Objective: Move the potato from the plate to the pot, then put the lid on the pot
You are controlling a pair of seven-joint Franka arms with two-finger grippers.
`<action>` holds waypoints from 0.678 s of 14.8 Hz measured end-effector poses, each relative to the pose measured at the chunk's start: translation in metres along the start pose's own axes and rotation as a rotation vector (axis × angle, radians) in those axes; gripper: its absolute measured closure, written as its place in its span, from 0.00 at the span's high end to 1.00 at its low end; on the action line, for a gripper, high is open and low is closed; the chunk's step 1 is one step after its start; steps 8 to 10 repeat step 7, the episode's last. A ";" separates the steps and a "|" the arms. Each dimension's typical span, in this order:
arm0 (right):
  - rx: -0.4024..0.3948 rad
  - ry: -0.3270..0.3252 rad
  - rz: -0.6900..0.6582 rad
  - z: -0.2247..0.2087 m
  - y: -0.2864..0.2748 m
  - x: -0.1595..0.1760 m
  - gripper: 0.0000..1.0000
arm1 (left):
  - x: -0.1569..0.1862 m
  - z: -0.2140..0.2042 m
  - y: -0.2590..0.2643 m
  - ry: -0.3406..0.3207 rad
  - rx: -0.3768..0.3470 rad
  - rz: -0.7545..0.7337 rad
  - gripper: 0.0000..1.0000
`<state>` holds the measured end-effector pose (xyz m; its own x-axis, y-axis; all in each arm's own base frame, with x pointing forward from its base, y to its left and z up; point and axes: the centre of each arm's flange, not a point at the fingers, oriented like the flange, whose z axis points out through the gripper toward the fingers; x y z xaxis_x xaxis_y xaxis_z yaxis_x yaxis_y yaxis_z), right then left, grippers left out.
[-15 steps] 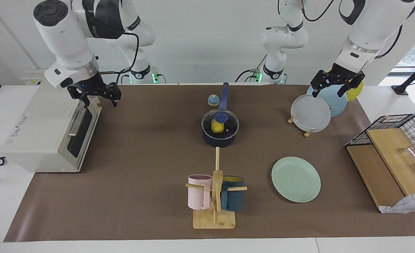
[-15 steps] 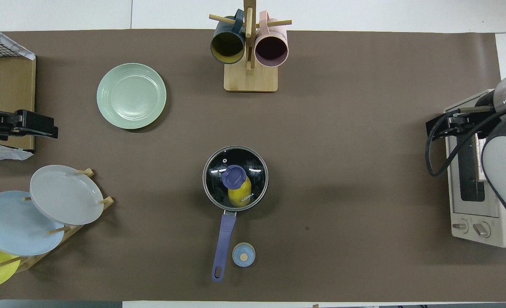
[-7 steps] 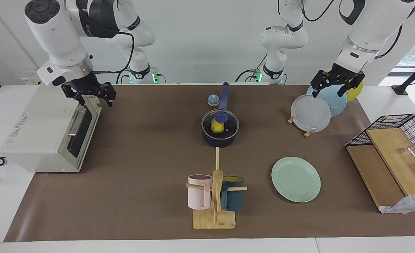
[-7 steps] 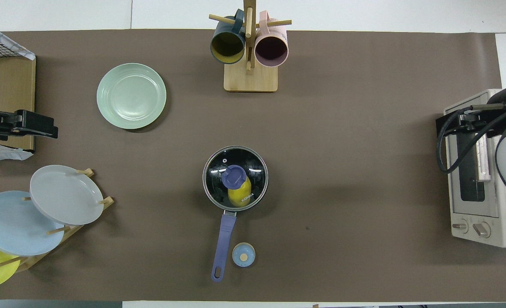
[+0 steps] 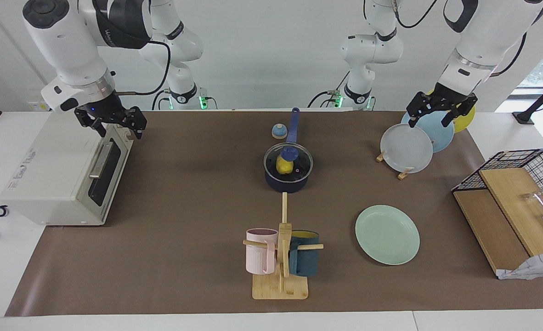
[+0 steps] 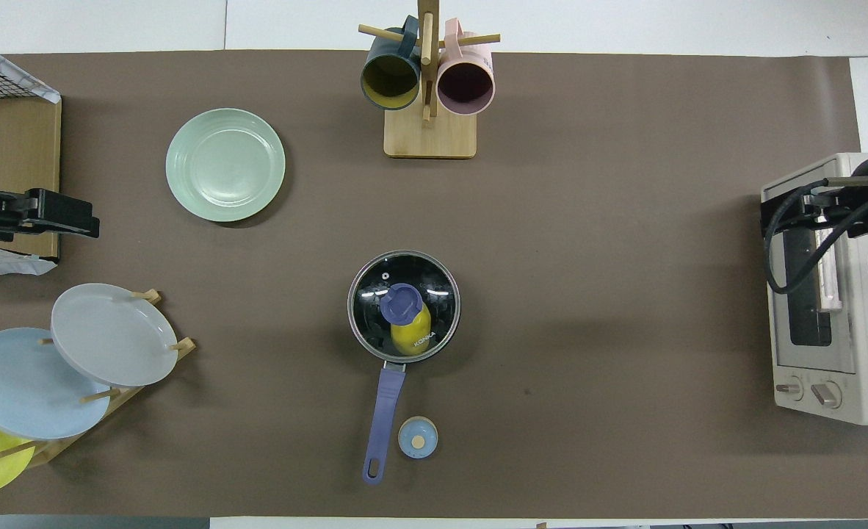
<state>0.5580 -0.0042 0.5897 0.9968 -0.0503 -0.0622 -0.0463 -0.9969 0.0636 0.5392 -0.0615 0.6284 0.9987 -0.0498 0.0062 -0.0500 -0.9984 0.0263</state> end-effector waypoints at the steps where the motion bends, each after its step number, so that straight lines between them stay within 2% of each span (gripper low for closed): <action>1: 0.003 0.000 0.000 0.000 0.000 0.000 1.00 | 0.000 0.000 0.000 0.000 0.000 0.000 1.00; 10: 0.008 0.005 -0.050 -0.003 0.008 -0.002 1.00 | 0.000 0.000 0.000 0.000 0.000 0.000 1.00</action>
